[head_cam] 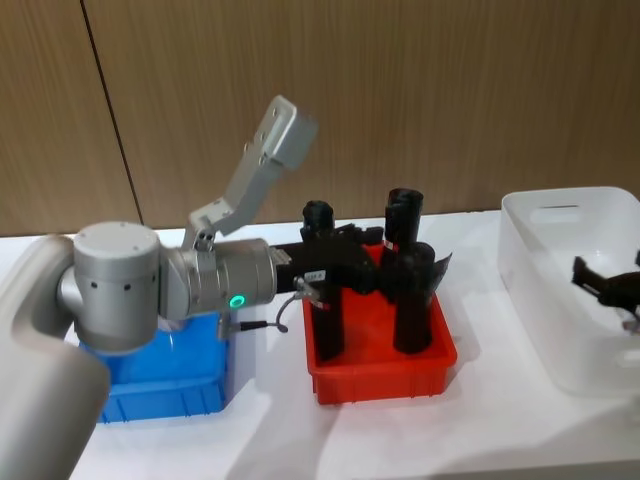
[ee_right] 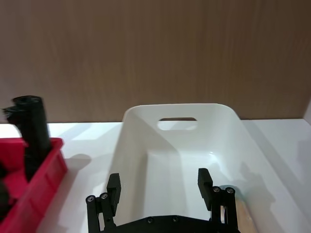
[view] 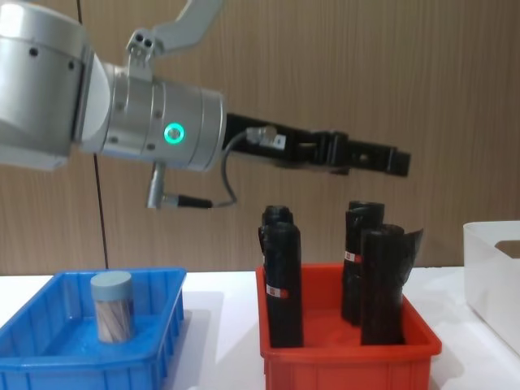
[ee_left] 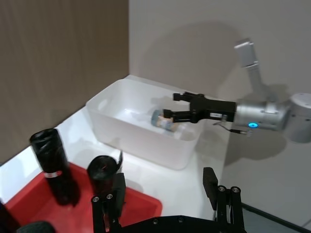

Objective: Pick the cotton swabs from the blue box and place them into the white box.

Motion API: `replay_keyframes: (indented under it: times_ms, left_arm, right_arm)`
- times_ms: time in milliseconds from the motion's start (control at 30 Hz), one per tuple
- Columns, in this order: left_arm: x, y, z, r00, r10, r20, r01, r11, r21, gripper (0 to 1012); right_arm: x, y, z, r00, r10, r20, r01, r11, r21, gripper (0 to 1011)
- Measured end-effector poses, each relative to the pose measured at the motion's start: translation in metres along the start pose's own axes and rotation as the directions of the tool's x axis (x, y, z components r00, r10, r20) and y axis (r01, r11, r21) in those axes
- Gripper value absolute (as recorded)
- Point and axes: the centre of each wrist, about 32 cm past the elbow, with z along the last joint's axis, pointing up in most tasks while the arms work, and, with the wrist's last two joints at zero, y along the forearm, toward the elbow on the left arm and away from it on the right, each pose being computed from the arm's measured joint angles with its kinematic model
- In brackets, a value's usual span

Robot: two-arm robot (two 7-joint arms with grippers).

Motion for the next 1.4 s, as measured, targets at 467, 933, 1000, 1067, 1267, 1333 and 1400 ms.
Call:
replay_keyframes:
  times_ms: [467, 933, 1000, 1067, 1267, 1333, 1400]
  left_arm:
    - [-0.0155, 0.0079, -0.0327, 0.9796, 0.185, 0.079, -0.182, 0.9824, -0.040, 1004]
    - [-0.0332, 0.0160, -0.0620, 0.9283, 0.346, 0.137, -0.334, 0.9370, -0.103, 1004]
    - [-0.0365, 0.0174, -0.0668, 0.9172, 0.372, 0.143, -0.358, 0.9267, -0.115, 1004]
    - [-0.0387, 0.0183, -0.0698, 0.9098, 0.388, 0.148, -0.372, 0.9200, -0.124, 1004]
    - [-0.0479, 0.0222, -0.0822, 0.8771, 0.452, 0.163, -0.428, 0.8892, -0.161, 1004]
    - [-0.0513, 0.0237, -0.0862, 0.8645, 0.474, 0.167, -0.447, 0.8771, -0.174, 1004]
    - [-0.0537, 0.0247, -0.0893, 0.8555, 0.489, 0.169, -0.460, 0.8684, -0.185, 1004]
  right_arm:
    - [-0.047, -0.031, -0.005, 0.992, 0.116, 0.046, -0.119, 0.990, 0.072, 1001]
    - [-0.089, -0.068, -0.005, 0.973, 0.218, 0.071, -0.226, 0.963, 0.147, 1001]
    - [-0.094, -0.074, -0.004, 0.970, 0.232, 0.074, -0.241, 0.957, 0.159, 1001]
    - [-0.098, -0.077, -0.004, 0.968, 0.240, 0.075, -0.249, 0.954, 0.166, 1001]
    - [-0.105, -0.084, -0.003, 0.963, 0.257, 0.078, -0.267, 0.947, 0.179, 1001]
    - [-0.105, -0.085, -0.003, 0.963, 0.258, 0.078, -0.269, 0.946, 0.181, 1001]
    - [-0.105, -0.085, -0.003, 0.963, 0.259, 0.078, -0.269, 0.946, 0.181, 1001]
